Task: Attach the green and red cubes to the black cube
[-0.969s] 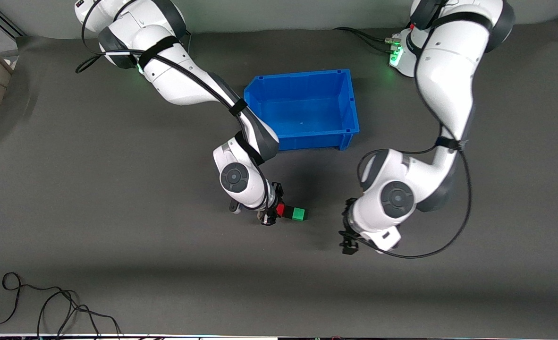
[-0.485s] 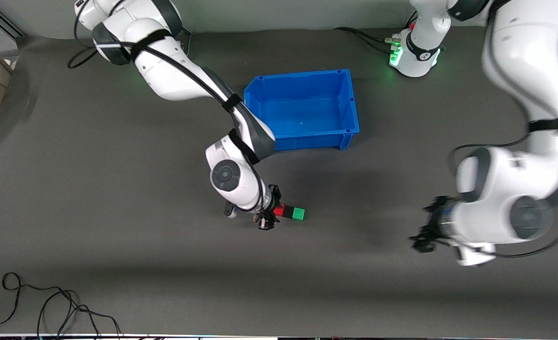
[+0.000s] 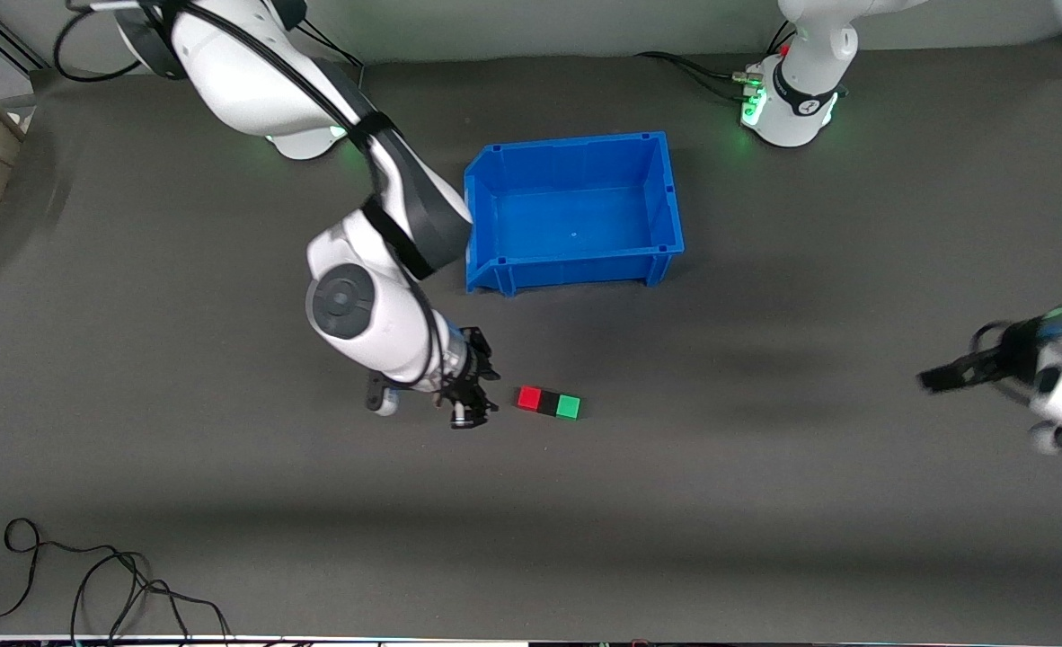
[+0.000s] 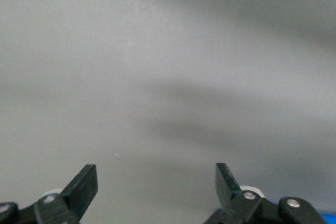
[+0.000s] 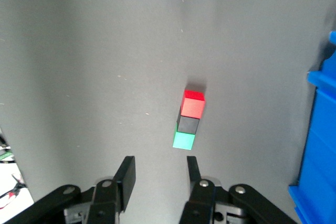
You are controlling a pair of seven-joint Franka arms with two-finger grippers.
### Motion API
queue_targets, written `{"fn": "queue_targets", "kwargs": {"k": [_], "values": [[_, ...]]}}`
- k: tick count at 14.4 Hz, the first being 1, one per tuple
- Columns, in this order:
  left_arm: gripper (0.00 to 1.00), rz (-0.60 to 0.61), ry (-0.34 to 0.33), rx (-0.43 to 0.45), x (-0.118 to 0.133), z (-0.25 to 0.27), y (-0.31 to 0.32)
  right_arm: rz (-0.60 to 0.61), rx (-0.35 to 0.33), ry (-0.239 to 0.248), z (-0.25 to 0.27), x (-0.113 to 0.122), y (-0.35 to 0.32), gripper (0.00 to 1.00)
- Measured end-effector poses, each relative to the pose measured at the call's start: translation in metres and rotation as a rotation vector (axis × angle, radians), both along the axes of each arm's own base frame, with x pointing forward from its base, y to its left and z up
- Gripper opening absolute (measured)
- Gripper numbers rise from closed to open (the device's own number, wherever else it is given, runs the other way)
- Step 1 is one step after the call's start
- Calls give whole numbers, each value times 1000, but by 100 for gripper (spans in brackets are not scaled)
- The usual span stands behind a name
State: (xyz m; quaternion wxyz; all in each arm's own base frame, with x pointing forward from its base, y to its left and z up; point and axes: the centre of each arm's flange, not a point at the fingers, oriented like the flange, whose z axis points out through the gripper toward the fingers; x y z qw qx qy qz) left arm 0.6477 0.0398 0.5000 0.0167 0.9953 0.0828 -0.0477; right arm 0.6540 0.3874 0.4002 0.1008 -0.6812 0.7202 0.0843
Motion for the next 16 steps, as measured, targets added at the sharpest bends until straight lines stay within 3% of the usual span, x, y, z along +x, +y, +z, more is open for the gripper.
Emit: {"fn": "queue_targets", "kwargs": {"k": [2, 5, 10, 11, 13, 16], "values": [[100, -91, -47, -7, -11, 23, 5, 16, -3, 3, 19, 2, -17, 48], [100, -123, -115, 4, -21, 46, -5, 104, -10, 1, 47, -3, -29, 52], [100, -122, -141, 13, -31, 56, -13, 423, -33, 21, 111, -14, -100, 96], [100, -120, -139, 13, -31, 54, -12, 493, -32, 25, 126, -16, -125, 100], [100, -117, -136, 12, -30, 51, -12, 576, -25, 40, 152, -22, -168, 100], [100, -116, -138, 13, -30, 53, -12, 624, -20, 68, 159, -31, -179, 100]]}}
